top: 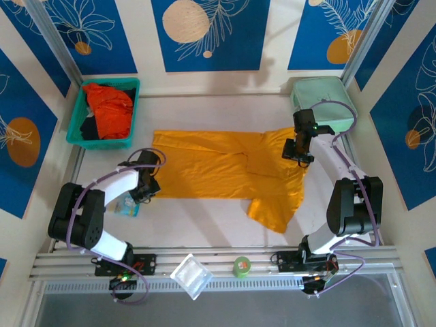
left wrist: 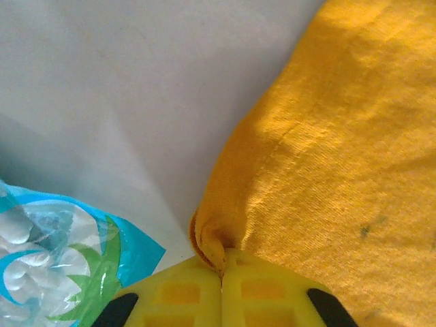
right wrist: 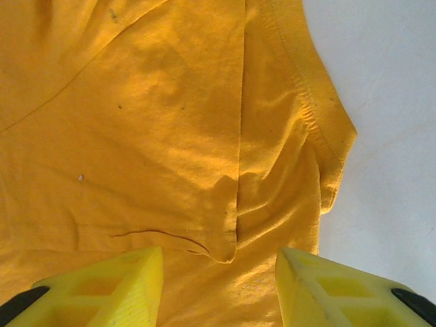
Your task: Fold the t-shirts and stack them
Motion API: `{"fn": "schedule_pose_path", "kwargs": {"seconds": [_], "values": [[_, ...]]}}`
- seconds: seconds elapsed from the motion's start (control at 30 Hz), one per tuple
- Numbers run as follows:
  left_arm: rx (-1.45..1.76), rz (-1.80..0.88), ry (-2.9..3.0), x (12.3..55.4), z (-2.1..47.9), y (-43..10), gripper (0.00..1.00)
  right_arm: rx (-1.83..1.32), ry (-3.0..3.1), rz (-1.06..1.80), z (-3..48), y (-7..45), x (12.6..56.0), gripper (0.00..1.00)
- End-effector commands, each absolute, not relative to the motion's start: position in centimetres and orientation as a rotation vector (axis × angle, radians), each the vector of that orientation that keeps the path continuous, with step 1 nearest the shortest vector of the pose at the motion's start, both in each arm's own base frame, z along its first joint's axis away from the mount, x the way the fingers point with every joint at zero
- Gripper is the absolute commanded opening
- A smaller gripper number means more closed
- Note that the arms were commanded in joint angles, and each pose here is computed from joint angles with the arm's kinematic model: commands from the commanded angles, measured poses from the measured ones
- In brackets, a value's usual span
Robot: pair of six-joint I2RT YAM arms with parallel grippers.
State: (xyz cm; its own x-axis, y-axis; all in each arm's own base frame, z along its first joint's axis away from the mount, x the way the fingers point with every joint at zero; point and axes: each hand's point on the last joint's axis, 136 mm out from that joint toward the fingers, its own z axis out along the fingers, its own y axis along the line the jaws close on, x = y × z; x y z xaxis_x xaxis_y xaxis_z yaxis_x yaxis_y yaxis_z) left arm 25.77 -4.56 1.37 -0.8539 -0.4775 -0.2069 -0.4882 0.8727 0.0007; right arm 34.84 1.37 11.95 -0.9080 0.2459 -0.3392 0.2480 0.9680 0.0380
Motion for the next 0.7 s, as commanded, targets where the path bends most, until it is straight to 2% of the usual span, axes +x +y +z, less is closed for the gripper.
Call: {"fn": "schedule_pose_path", "kwargs": {"seconds": [0.0,0.2,0.47,0.57,0.67], "values": [[-0.699,-0.036,2.812,27.9,-0.2,-5.8,0.00,0.330,2.787,0.025,12.6,1.9,34.2,0.47],[-0.648,-0.071,2.803,27.7,1.3,-6.0,0.00,0.204,2.660,0.119,17.3,3.2,34.5,0.45],[-0.534,-0.175,2.795,27.7,4.6,-7.2,0.00,-0.221,2.287,0.326,28.5,7.5,32.1,0.47],[-0.507,-0.194,2.783,27.6,5.7,-7.4,0.00,-0.506,2.244,0.256,28.8,9.2,30.7,0.44],[-0.487,-0.198,2.776,27.2,6.7,-7.3,0.00,-0.893,2.196,0.030,26.3,10.6,28.9,0.43]]}}
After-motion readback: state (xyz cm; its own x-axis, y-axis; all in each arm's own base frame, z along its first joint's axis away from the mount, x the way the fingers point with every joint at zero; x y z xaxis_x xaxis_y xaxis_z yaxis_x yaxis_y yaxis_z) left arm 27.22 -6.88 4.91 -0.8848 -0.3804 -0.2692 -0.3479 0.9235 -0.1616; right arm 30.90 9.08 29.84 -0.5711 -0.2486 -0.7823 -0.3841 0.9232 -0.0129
